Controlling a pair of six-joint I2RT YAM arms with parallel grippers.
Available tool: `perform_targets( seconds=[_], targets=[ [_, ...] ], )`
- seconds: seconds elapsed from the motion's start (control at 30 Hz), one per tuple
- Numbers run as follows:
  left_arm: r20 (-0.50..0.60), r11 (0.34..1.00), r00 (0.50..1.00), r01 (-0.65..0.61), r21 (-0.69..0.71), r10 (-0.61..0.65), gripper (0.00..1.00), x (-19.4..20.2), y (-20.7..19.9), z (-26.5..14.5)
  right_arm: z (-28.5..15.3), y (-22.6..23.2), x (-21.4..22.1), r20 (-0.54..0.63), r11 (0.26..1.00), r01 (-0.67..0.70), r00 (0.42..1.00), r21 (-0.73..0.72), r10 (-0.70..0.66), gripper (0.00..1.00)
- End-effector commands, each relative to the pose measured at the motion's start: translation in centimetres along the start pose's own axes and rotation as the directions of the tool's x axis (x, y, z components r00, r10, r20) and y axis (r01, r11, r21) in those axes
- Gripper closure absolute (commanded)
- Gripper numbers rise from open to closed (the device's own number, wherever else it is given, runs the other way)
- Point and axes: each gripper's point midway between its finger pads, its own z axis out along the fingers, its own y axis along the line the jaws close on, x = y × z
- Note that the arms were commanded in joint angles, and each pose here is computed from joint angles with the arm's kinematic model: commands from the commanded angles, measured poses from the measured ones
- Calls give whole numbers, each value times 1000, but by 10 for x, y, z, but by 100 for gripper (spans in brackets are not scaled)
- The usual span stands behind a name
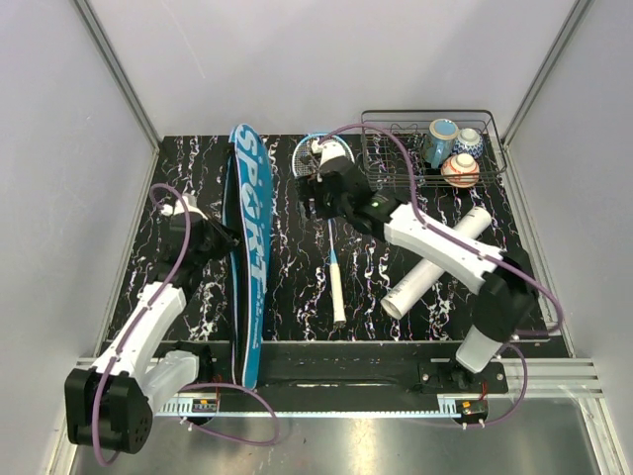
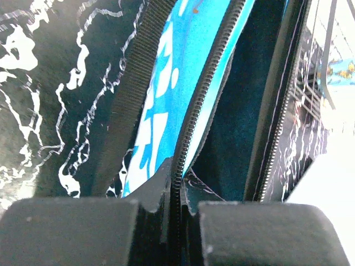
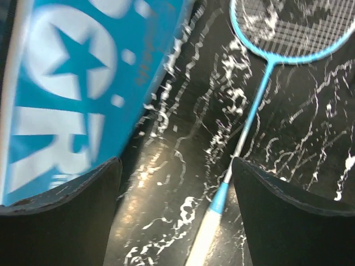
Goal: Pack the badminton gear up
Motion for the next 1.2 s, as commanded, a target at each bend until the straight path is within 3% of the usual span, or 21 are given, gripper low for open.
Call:
perform_targets(
  seconds=[0.0, 0.33, 0.5, 0.8, 0.97, 1.0, 1.07, 1.1, 1.17],
  targets=[
    [224, 999, 974, -27, -30, 33, 100, -64, -24, -22, 38, -37, 39, -117, 993, 14, 993, 120, 0, 15],
    [142, 999, 989, 31, -11, -29, 100, -52, -30, 3, 114, -85, 111, -277, 969, -22, 957, 247, 92, 39],
    [113, 1000, 993, 23, -17, -20, 100, -40, -20, 13, 137, -106, 128, -301, 959, -33, 946, 280, 120, 40],
    [93, 999, 995, 27, -25, -25, 100, -28, -10, 16, 162, -125, 138, -279, 940, -18, 953, 339, 119, 55],
    [105, 1000, 994, 10, -20, -8, 100, -30, -11, 10, 170, -132, 145, -263, 930, -16, 957, 368, 121, 71],
    [107, 1000, 994, 10, -19, -8, 100, -31, -12, 9, 172, -134, 145, -263, 929, -8, 958, 370, 113, 83],
    [109, 999, 994, 9, -32, -6, 100, -31, -9, 9, 176, -135, 132, -236, 930, 18, 969, 368, 75, 90],
    [109, 999, 994, 10, -42, -6, 100, -32, -8, 10, 175, -135, 125, -227, 930, 29, 972, 366, 59, 98],
    [111, 997, 994, 9, -74, -1, 100, -35, -4, 9, 176, -131, 101, -201, 936, 69, 979, 346, 2, 100]
  ],
)
